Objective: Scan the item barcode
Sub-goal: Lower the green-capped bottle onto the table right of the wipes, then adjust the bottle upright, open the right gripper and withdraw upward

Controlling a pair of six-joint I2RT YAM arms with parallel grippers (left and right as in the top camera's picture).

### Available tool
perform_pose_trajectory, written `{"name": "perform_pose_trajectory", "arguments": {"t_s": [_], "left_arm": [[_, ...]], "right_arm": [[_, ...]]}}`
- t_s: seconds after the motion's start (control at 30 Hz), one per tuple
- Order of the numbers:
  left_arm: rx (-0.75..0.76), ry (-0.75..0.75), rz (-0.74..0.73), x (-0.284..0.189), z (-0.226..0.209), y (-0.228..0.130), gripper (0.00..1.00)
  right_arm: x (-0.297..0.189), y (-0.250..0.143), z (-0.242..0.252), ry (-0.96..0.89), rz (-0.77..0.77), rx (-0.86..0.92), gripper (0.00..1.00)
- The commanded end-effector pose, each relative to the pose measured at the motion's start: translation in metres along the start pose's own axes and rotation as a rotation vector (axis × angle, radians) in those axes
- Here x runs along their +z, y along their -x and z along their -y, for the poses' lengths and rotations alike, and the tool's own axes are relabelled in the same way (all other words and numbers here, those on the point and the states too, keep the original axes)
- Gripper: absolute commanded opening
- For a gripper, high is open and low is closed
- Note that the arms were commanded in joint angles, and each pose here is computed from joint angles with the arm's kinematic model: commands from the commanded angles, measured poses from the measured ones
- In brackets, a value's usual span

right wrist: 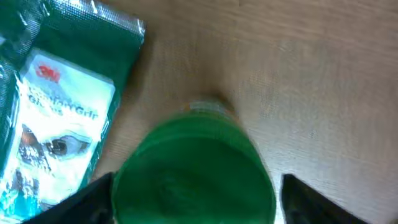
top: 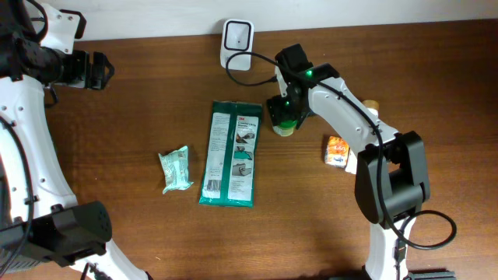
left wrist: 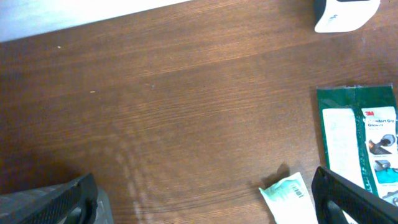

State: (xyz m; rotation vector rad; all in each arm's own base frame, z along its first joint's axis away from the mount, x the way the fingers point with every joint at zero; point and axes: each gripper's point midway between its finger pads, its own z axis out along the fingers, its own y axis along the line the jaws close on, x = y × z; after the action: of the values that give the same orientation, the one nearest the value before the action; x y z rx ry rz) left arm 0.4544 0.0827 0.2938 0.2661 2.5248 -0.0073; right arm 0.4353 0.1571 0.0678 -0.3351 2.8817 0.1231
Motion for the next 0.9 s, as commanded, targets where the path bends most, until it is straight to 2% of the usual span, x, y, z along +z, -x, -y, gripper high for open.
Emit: {"name": "perform_pose_trajectory", "arguments": {"t_s": [0.0, 0.1, 0.17, 0.27, 0.33, 0.4, 0.5, 0.6, 0.7, 0.87], "left_arm": [[0.015, -0.016, -0.004, 0.004, 0.001, -0.001, 0.99], [0.014, -0.016, -0.003, 0.004, 0.001, -0.001, 0.99], [0.015, -0.016, -0.003, 0.004, 0.001, -0.001, 0.99], [0.015, -0.016, -0.003, 0.004, 0.001, -0.001, 0.99], [0.014, -0.016, -0.003, 0.004, 0.001, -0.001, 0.99], [0.015, -0.016, -0.003, 0.004, 0.001, -0.001, 0.99], [0.015, -0.016, -0.004, 0.004, 0.001, -0.001, 0.99], [0.015, -0.016, -0.004, 0.004, 0.001, -0.001, 0.99], [0.015, -0.016, -0.003, 0.004, 0.001, -0.001, 0.99], [0.015, -0.016, -0.003, 0.004, 0.001, -0.001, 0.99]], "right_arm": [[-0.035, 0.012, -0.002, 0.005, 0.024, 0.006, 0.87], [-0.076, 0.029, -0.006, 0.014, 0.062, 0.005, 0.98], [-0.098, 0.043, -0.017, 0.07, 0.112, 0.0, 0.98], [-0.103, 0.047, -0.027, 0.129, 0.128, -0.017, 0.99], [-0.102, 0.049, -0.023, 0.109, 0.132, 0.064, 0.91], [-0.1, 0.045, 0.0, -0.005, 0.129, 0.367, 0.9], [-0.088, 0.042, 0.0, -0.011, 0.103, 0.544, 0.9], [-0.063, 0.032, -0.008, -0.025, 0.029, 0.588, 0.91], [-0.038, 0.025, -0.01, -0.046, -0.03, 0.604, 0.98], [-0.009, 0.012, -0.007, -0.081, -0.105, 0.602, 0.98]]}}
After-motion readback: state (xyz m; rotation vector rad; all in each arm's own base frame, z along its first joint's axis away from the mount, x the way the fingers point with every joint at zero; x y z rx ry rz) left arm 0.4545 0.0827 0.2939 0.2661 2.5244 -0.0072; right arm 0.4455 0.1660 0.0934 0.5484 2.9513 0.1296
